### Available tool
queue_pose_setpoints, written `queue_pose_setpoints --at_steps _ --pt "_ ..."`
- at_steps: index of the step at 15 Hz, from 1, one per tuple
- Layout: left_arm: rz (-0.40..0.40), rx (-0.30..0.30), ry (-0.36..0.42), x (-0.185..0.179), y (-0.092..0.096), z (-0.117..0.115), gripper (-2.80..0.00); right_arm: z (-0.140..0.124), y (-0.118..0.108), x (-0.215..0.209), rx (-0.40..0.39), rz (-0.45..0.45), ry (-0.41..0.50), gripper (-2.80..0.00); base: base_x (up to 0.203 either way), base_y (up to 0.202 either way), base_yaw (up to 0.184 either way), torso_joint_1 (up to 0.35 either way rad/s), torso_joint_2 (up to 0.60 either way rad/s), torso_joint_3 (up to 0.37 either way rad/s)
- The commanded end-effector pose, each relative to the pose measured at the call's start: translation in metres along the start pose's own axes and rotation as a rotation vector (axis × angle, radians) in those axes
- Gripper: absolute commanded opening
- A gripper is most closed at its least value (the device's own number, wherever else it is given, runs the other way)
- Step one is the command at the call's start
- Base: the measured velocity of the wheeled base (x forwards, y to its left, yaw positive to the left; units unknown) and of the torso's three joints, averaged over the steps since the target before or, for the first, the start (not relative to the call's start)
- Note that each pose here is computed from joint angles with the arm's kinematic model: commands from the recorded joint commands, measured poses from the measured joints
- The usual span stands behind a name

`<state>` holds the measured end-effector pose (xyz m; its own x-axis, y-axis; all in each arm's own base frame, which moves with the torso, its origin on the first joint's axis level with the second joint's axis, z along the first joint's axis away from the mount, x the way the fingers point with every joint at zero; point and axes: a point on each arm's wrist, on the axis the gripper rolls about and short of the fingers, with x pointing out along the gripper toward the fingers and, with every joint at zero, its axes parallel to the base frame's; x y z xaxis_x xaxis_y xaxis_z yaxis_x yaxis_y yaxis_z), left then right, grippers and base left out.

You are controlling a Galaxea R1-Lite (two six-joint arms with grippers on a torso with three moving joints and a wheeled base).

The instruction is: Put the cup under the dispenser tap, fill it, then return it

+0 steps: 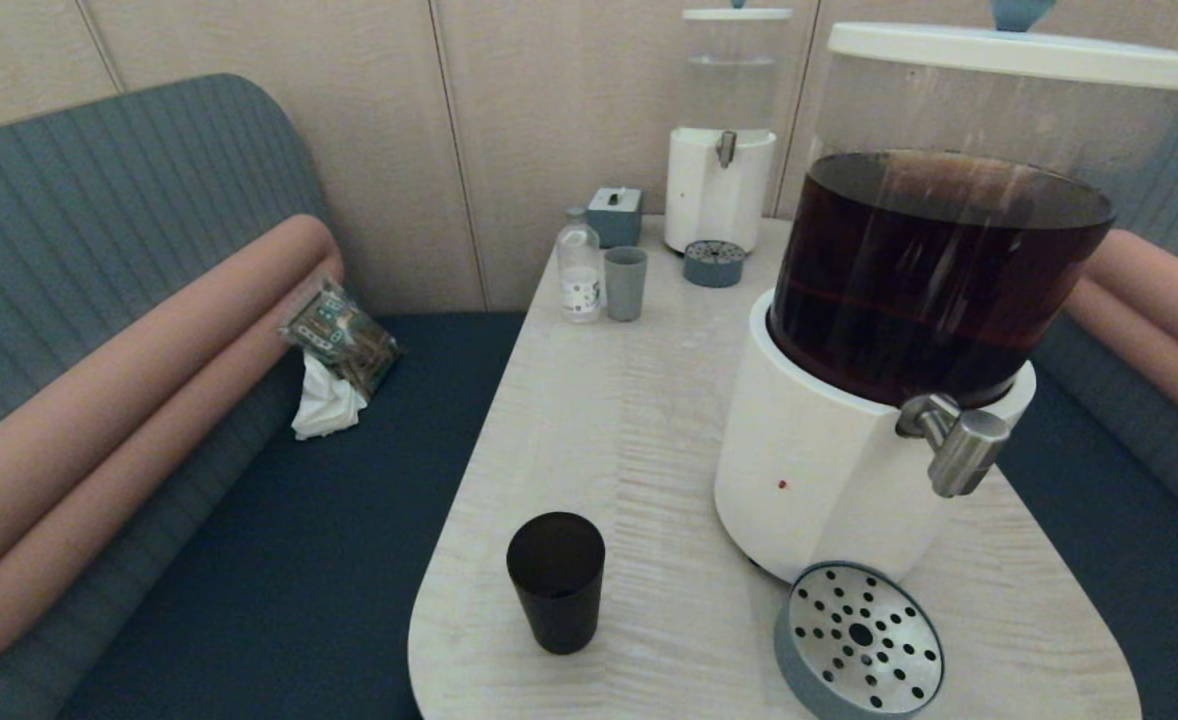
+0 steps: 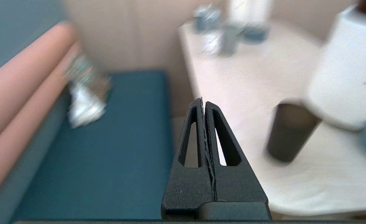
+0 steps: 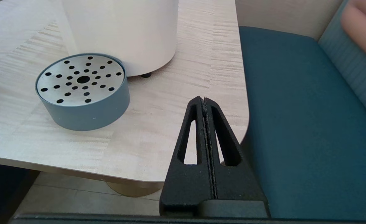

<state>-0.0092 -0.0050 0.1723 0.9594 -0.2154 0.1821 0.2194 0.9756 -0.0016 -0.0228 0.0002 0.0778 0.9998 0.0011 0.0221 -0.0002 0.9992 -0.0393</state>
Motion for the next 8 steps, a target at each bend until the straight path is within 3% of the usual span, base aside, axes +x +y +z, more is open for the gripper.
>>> queue_pose_setpoints --at_steps 1,4,8 --pt "-0.05 -0.025 0.057 0.019 0.003 -0.001 -2.8 -0.002 0.0 0.001 -0.001 0.001 0.01 -2.8 0.0 0.0 0.0 0.0 0.0 0.0" --pt "-0.143 -0.043 0.072 0.028 0.003 -0.001 -2.8 -0.003 0.0 0.001 -0.001 0.001 0.008 -2.8 0.0 0.0 0.0 0.0 0.0 0.0" --pt "-0.174 -0.048 0.102 0.039 0.005 -0.002 -2.8 -0.002 0.0 0.001 -0.001 0.001 0.01 -2.8 0.0 0.0 0.0 0.0 0.0 0.0"
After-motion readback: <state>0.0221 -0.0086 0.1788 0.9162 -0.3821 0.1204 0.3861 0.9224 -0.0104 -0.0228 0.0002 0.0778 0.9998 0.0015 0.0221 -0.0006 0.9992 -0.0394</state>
